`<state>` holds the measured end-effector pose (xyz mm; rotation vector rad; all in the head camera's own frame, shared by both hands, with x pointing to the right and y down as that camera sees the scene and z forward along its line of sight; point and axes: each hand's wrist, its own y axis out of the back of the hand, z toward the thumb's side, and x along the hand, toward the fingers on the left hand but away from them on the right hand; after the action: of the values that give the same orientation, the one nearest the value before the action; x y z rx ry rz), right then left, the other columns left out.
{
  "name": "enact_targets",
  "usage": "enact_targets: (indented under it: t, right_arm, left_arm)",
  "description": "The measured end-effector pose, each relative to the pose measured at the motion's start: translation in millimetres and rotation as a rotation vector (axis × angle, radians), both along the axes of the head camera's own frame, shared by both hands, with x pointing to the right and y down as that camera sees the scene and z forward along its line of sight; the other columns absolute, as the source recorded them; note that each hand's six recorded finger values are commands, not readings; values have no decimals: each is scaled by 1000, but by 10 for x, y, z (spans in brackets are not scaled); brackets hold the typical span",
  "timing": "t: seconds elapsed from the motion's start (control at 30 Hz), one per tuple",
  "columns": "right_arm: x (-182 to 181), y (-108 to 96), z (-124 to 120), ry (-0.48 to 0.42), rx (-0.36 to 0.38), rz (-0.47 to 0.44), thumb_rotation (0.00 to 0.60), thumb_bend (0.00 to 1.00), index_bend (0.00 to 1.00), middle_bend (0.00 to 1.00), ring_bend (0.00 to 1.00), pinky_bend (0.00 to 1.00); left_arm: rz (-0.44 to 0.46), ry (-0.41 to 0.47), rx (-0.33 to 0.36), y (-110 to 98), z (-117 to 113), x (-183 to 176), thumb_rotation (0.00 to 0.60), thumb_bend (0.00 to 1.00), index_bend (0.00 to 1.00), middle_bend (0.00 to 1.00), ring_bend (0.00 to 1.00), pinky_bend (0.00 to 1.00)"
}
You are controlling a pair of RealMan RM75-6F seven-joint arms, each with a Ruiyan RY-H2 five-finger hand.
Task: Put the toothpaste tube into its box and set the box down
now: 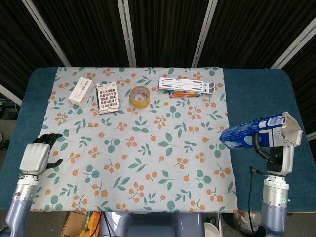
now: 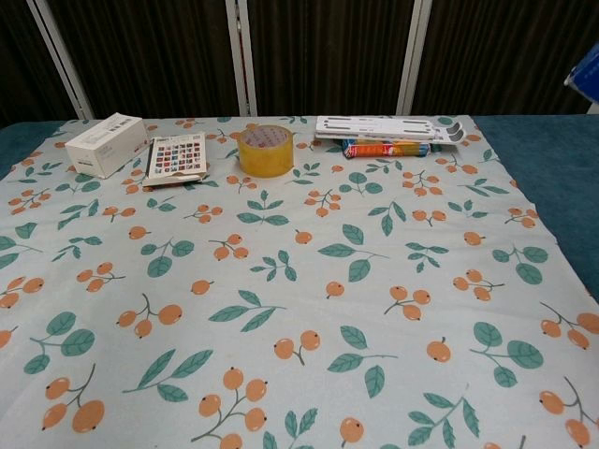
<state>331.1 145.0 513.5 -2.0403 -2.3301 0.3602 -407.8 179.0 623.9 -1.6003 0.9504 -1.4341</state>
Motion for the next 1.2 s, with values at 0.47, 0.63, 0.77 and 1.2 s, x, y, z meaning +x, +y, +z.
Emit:
enact_targets:
  t: [0.47, 0.63, 0.77, 1.2]
  right_arm:
    - [-289, 327, 778, 524, -322, -343, 600, 492, 426, 584, 417, 394]
    - [-455, 451, 1177, 657, -418, -425, 600, 492, 385, 584, 380, 363]
    - [-560, 517, 1402, 683, -491, -455, 600, 492, 249, 529, 269, 252]
    - [-1087, 560, 1579, 653, -582, -599, 600, 314, 0, 290, 0, 0]
  left_arm:
    - [-8, 11, 9, -17, -28, -25, 600, 0, 241, 270, 258, 398]
    - [-8, 6, -1, -8, -16, -29, 600, 0, 241, 269, 258, 398]
    - [-22, 3, 1, -21, -20, -59, 600, 0, 241, 269, 258, 397]
    - [-82, 5, -5, -62, -28, -152, 600, 0, 226, 210, 174, 328]
